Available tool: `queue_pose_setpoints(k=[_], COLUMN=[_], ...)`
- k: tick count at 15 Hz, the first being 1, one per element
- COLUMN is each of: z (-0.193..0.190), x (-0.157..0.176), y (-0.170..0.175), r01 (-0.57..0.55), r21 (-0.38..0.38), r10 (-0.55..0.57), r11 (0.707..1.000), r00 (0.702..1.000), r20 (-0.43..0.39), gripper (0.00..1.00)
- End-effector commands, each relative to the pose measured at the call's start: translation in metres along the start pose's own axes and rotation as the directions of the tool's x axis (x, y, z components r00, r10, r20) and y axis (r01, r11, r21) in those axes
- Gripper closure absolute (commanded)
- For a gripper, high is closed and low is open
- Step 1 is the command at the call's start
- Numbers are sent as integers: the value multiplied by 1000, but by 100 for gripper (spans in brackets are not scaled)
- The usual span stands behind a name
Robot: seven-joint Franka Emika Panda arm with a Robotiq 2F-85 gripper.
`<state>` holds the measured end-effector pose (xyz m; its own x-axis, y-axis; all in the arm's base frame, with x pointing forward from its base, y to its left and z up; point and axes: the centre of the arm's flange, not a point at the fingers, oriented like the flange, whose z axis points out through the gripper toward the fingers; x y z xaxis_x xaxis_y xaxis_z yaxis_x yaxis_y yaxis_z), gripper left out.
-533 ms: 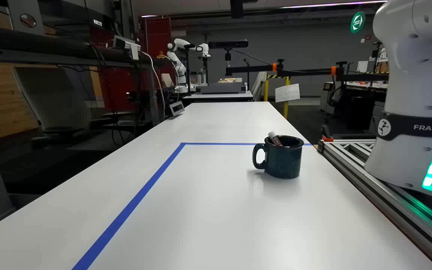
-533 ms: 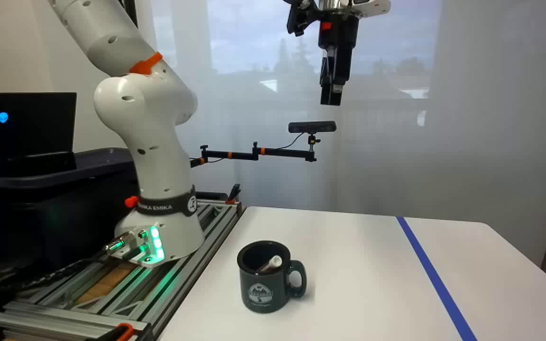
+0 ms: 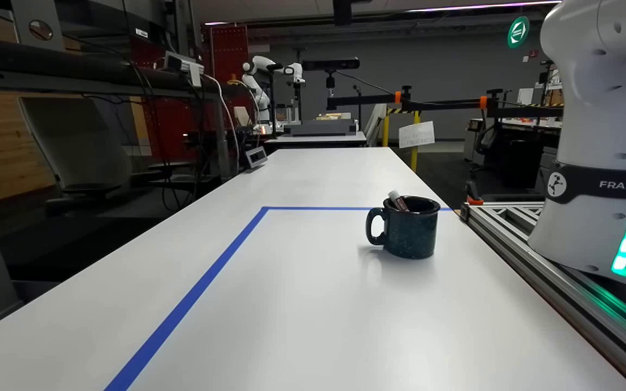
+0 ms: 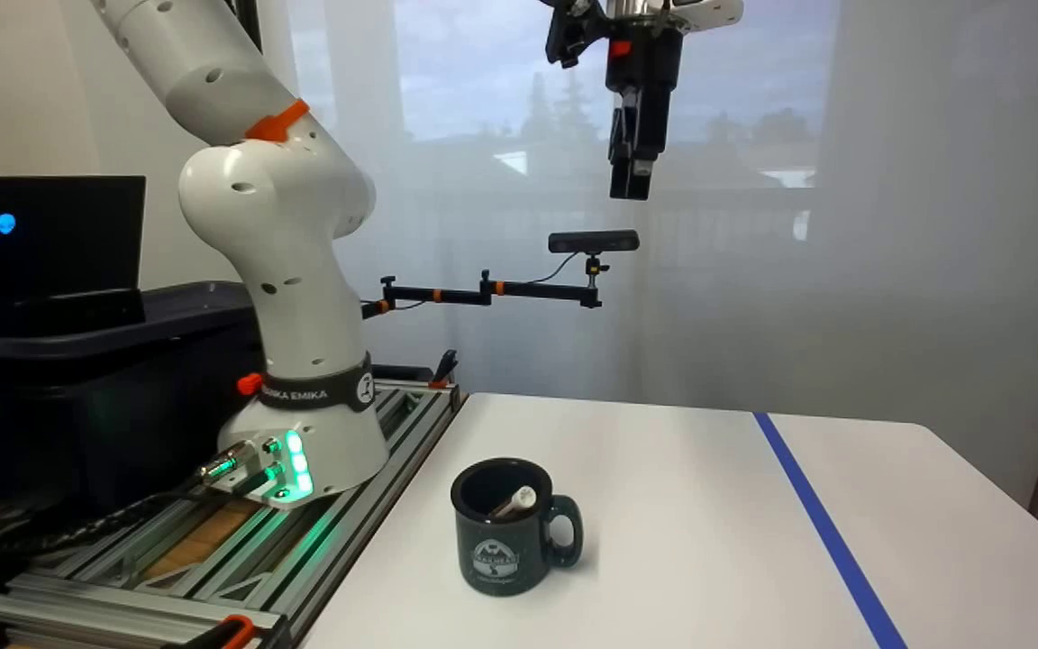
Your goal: Remove the marker from the mug and place it in front of the mug
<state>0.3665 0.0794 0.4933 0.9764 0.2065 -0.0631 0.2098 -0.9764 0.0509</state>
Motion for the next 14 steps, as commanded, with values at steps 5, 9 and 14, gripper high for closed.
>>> queue_pose_setpoints(k=[5, 9, 14], z=[54, 99, 146], x=[-23, -47, -68], y=[35, 64, 103], r01=[-139, -282, -467], r21=[97, 109, 128], r10=[131, 263, 446], r11=[985, 953, 875], r00=[988, 952, 880], r20=[86, 156, 165], gripper=[0, 0, 0])
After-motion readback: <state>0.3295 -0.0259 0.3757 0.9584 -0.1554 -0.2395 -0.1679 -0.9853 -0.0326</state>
